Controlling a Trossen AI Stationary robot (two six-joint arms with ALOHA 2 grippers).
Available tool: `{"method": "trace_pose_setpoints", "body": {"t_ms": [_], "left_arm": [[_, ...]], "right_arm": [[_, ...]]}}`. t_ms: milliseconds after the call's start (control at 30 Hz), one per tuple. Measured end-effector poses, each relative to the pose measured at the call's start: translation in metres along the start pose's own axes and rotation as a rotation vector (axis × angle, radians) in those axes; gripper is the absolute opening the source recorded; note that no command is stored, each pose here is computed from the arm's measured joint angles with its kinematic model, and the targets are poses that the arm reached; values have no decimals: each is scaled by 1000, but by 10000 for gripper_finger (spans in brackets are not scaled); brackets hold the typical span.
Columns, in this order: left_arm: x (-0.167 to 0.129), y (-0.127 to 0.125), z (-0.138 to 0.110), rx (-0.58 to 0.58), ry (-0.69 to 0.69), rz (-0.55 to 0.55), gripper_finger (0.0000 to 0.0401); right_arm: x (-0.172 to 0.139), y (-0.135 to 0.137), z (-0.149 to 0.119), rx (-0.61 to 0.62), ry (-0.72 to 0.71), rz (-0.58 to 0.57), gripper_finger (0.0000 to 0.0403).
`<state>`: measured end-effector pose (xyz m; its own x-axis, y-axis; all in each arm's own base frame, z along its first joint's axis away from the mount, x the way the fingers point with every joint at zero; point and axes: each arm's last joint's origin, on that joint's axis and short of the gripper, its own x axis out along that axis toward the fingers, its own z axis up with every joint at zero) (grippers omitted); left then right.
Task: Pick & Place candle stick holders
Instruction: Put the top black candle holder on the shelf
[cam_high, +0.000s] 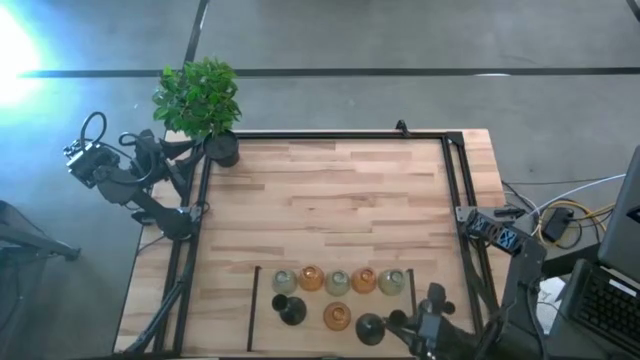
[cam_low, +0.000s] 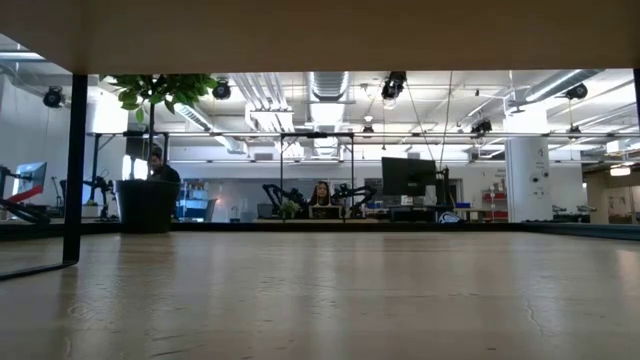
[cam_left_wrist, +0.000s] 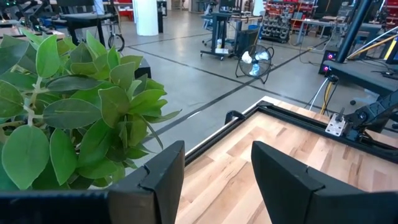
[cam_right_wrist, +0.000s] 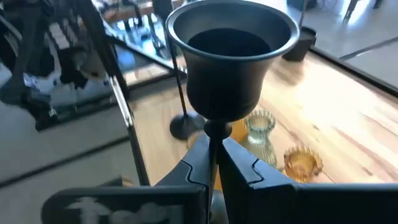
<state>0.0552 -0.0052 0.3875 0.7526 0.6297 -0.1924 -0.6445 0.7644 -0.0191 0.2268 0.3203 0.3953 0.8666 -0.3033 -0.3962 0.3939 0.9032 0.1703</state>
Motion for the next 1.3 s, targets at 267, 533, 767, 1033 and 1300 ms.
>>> {"method": "trace_pose_setpoints", "body": {"t_ms": [267, 533, 767, 1033, 1300], "left_arm": [[0, 0, 0, -13, 0, 0, 190], [0, 0, 0, -17, 0, 0, 190], [0, 0, 0, -17, 0, 0, 190], [0, 0, 0, -17, 0, 0, 190], [0, 0, 0, -18, 0, 0, 190]], "right_arm": [[12, -7, -3, -61, 104, -48, 10], [17, -15, -12, -71, 136, -104, 10], [22, -19, -24, -32, 137, -134, 10], [22, -24, -20, -10, 116, -144, 10], [28, -26, -27, 61, 117, -173, 10]]}}
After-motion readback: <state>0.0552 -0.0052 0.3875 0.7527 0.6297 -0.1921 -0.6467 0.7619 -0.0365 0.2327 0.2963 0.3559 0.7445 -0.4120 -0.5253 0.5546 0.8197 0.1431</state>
